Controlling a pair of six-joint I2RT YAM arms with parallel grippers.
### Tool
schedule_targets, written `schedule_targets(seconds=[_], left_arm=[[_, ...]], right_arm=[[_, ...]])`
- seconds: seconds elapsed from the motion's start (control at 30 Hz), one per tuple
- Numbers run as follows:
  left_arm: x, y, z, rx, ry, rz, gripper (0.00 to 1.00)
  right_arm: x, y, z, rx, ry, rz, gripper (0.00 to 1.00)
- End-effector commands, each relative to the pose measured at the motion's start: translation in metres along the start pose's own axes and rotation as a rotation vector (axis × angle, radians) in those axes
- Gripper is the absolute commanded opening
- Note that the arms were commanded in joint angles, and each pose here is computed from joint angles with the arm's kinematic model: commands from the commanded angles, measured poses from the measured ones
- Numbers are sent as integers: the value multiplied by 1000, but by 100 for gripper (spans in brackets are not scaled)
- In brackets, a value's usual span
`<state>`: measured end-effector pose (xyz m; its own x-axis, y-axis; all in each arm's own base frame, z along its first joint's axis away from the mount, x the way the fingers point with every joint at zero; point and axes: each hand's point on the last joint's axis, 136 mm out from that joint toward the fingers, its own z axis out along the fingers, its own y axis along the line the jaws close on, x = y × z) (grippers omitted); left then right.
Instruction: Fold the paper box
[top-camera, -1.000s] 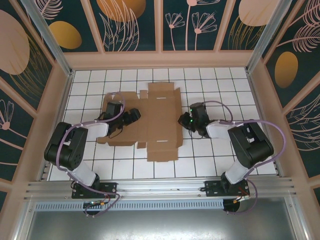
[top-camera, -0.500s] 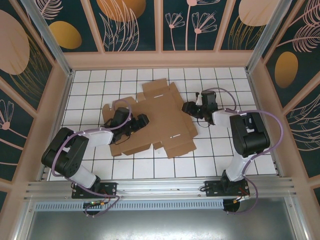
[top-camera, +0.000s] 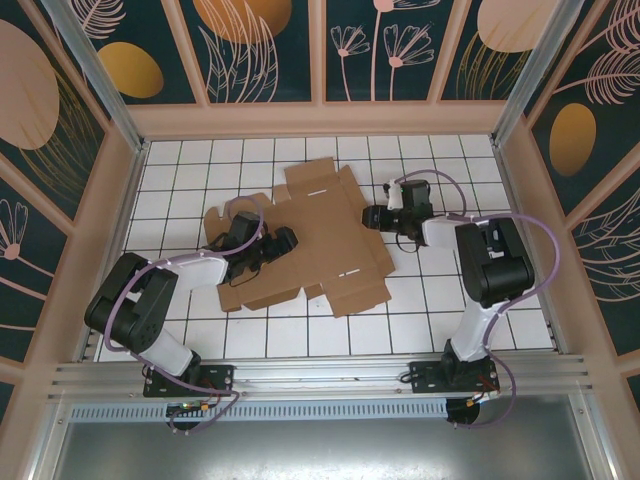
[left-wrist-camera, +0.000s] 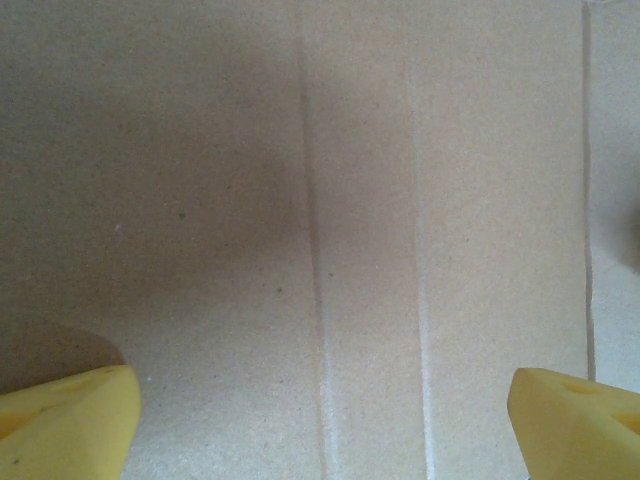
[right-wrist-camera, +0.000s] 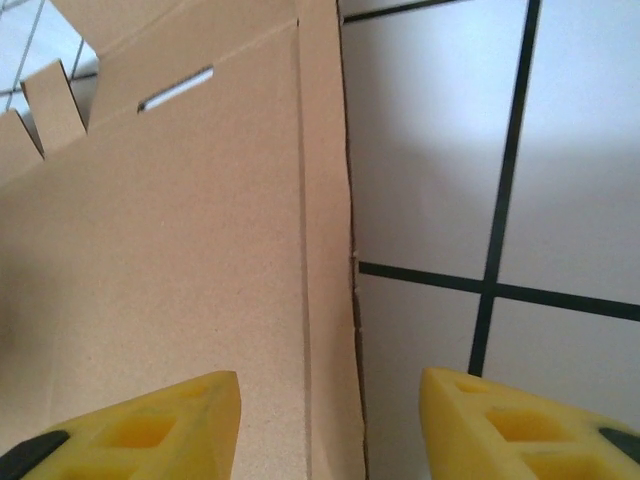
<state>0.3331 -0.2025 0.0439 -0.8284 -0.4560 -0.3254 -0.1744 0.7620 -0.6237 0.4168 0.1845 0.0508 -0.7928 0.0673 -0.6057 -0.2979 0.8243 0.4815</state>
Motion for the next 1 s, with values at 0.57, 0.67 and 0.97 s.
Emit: schedule_targets(seconds=[0.57, 0.67, 0.97], left_arm=[[-60, -57, -44, -7, -155, 171, 99], [-77, -70, -45, -7, -183, 199, 99], [-117, -135, -23, 77, -141, 363, 99]], right_arm=[[-16, 17, -17, 248, -86, -339, 0], [-17, 25, -22, 311, -113, -423, 0], [-20, 34, -32, 449, -154, -554, 0]])
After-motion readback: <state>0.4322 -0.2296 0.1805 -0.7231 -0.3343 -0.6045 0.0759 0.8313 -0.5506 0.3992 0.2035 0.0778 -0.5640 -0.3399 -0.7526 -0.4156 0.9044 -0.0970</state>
